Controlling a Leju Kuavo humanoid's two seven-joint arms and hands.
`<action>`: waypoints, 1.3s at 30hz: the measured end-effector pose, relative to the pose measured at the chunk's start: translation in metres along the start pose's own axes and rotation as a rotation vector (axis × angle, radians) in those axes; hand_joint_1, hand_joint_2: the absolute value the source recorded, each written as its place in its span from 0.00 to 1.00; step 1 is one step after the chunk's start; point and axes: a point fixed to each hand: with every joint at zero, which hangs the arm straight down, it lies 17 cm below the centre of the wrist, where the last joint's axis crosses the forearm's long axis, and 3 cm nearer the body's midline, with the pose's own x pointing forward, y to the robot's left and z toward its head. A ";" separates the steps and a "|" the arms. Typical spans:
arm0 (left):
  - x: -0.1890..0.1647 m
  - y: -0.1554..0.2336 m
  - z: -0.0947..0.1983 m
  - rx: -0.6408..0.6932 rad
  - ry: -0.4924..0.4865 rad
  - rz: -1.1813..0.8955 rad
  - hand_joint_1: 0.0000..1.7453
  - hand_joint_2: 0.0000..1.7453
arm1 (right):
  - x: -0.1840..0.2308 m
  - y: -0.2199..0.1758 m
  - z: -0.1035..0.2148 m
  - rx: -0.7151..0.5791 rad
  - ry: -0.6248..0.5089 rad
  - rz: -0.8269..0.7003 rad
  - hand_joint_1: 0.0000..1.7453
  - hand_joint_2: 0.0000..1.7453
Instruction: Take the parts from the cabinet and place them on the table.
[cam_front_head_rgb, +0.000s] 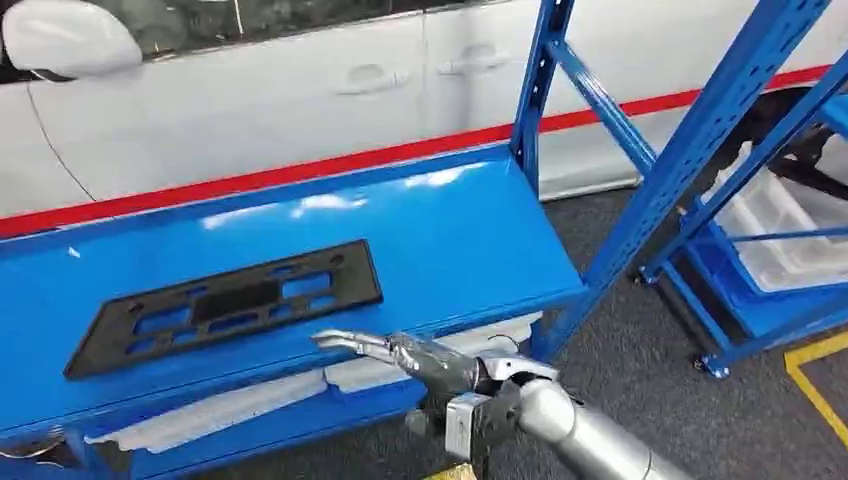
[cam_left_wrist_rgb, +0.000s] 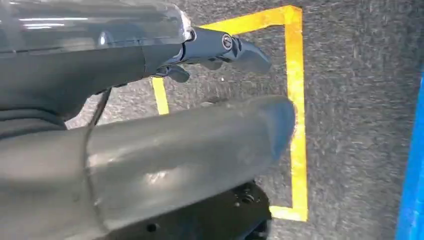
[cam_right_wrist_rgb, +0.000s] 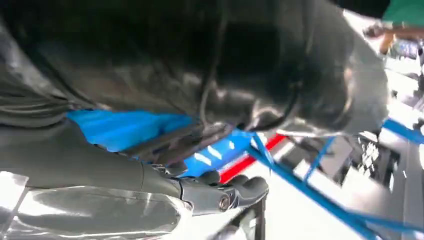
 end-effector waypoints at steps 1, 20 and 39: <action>-0.001 0.001 0.000 0.000 0.002 -0.001 0.00 0.00 | -0.002 0.003 0.000 0.006 0.004 -0.004 0.00 0.00; 0.001 0.009 0.001 0.008 -0.012 -0.004 0.00 0.00 | -0.003 0.012 -0.005 0.035 -0.010 -0.051 0.00 0.00; 0.008 0.013 0.000 0.008 -0.025 -0.010 0.00 0.00 | 0.000 0.011 -0.013 0.054 -0.019 -0.025 0.00 0.00</action>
